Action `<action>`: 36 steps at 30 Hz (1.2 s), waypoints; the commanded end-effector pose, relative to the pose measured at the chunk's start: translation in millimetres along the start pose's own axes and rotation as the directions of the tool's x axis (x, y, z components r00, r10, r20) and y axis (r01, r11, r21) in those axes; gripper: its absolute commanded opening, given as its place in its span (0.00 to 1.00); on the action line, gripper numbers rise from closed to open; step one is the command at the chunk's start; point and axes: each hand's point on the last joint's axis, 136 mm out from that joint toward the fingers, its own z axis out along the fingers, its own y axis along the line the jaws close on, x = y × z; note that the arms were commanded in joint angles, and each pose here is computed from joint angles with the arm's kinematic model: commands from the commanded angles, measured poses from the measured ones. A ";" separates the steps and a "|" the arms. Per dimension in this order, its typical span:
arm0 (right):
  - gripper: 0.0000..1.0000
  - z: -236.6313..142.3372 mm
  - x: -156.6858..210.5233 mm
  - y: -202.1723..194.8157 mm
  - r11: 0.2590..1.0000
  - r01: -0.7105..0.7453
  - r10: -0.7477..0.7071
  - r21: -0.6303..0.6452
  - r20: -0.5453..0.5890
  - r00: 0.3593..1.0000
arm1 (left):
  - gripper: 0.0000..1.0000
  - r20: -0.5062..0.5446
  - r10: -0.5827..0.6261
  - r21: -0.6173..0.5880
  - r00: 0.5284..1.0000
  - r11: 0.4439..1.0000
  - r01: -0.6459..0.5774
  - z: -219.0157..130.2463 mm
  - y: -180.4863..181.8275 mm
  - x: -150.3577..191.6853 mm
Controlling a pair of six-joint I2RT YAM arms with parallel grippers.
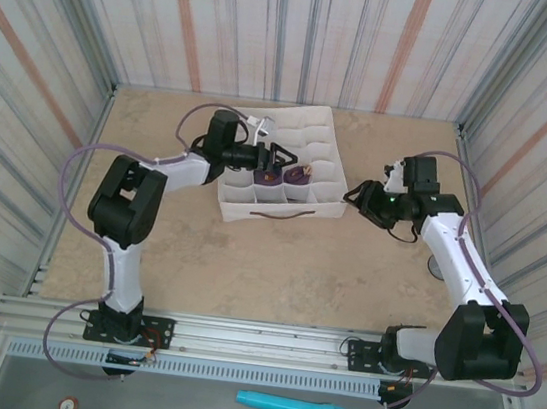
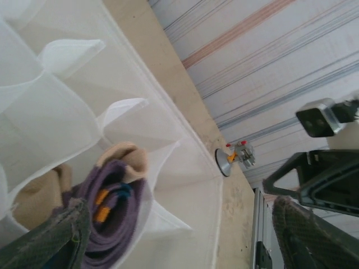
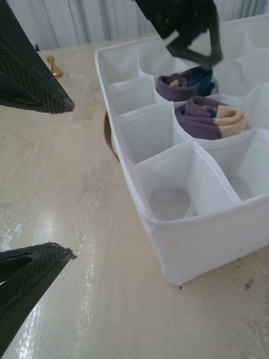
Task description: Roll the socks
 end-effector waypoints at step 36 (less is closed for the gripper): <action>0.99 -6.2 -86.9 -154.0 0.795 0.204 -0.551 0.571 0.540 0.636 | 0.99 0.062 0.516 -0.854 0.855 0.470 -0.222 -261.0 132.1 59.7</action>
